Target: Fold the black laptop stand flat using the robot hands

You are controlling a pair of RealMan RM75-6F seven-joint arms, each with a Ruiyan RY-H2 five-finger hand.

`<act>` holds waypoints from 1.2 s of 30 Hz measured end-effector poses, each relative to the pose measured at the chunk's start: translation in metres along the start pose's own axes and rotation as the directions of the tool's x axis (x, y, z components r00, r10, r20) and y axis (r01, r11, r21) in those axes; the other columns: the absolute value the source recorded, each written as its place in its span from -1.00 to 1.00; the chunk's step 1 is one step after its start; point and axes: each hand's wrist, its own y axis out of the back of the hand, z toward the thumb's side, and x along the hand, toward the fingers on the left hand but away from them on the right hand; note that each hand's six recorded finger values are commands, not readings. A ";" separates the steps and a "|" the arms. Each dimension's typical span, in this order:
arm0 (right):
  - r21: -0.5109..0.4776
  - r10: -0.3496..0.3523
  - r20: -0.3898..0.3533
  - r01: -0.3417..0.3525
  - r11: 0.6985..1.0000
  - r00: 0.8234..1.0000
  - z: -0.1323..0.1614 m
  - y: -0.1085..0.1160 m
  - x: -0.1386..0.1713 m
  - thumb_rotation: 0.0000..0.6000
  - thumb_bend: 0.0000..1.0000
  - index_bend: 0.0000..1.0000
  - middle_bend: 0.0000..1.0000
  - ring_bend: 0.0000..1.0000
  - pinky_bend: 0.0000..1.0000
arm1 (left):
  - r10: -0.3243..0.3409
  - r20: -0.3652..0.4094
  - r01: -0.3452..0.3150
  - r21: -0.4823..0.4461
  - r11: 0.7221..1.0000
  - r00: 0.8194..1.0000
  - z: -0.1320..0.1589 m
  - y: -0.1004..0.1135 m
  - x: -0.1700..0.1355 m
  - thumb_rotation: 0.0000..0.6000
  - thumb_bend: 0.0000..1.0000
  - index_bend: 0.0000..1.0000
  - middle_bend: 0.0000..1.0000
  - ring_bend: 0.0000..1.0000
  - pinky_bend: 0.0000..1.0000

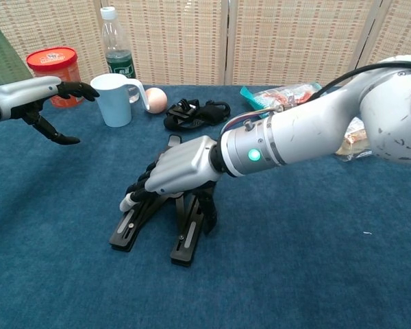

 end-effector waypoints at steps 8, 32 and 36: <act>0.003 0.003 0.005 -0.003 1.000 1.000 -0.002 -0.001 -0.004 1.00 -1.00 -1.00 -0.98 -1.00 -1.00 | -0.001 -0.001 0.001 -0.002 1.000 1.000 -0.001 -0.001 0.000 1.00 -0.64 -0.77 -0.75 -0.84 -0.88; -0.034 -0.037 0.008 0.037 0.999 0.999 -0.005 0.008 -0.016 1.00 -0.97 -0.99 -0.59 -1.00 -1.00 | 0.006 -0.004 -0.007 -0.009 1.000 1.000 -0.004 0.001 -0.002 1.00 -0.63 -0.77 -0.75 -0.84 -0.87; -0.038 -0.063 0.008 0.063 0.997 0.998 -0.006 0.010 -0.016 1.00 -0.89 -0.77 -0.36 -1.00 -1.00 | 0.010 -0.003 -0.010 -0.011 1.000 1.000 -0.004 0.001 -0.003 1.00 -0.64 -0.77 -0.75 -0.84 -0.87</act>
